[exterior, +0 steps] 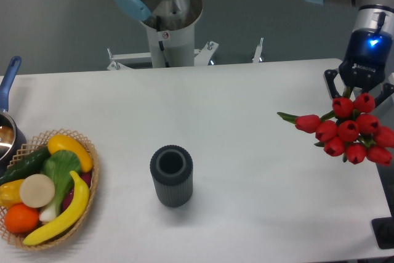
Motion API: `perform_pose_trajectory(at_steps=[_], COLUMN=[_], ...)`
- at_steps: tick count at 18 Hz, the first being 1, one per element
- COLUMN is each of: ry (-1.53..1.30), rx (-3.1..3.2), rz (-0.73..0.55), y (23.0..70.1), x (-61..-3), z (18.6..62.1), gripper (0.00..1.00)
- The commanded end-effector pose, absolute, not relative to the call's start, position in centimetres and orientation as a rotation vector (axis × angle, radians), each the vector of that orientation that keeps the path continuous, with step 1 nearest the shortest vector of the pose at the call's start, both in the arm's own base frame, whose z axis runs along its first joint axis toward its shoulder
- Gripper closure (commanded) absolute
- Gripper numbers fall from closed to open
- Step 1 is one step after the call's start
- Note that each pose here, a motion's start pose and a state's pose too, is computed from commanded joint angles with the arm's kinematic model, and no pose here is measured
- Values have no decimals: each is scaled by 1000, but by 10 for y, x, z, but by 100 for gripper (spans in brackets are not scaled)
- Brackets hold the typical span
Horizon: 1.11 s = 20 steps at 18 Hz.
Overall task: Insert the flowers into the vase
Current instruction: 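Lift the bunch of red tulips with the gripper, then carry the tulips over the dark grey vase, stems pointing down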
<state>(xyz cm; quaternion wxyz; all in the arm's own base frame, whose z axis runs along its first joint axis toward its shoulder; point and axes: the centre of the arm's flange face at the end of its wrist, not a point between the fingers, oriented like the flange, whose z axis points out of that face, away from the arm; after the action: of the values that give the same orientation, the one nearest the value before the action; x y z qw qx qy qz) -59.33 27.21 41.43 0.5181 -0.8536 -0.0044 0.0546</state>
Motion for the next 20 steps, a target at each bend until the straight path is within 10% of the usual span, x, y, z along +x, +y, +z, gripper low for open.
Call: perform_pose_trajectory(at_steps=[20], ry=[224], rx=[-1735], rz=[-83], y=[372], x=[-527], z=[424], gripper=[74])
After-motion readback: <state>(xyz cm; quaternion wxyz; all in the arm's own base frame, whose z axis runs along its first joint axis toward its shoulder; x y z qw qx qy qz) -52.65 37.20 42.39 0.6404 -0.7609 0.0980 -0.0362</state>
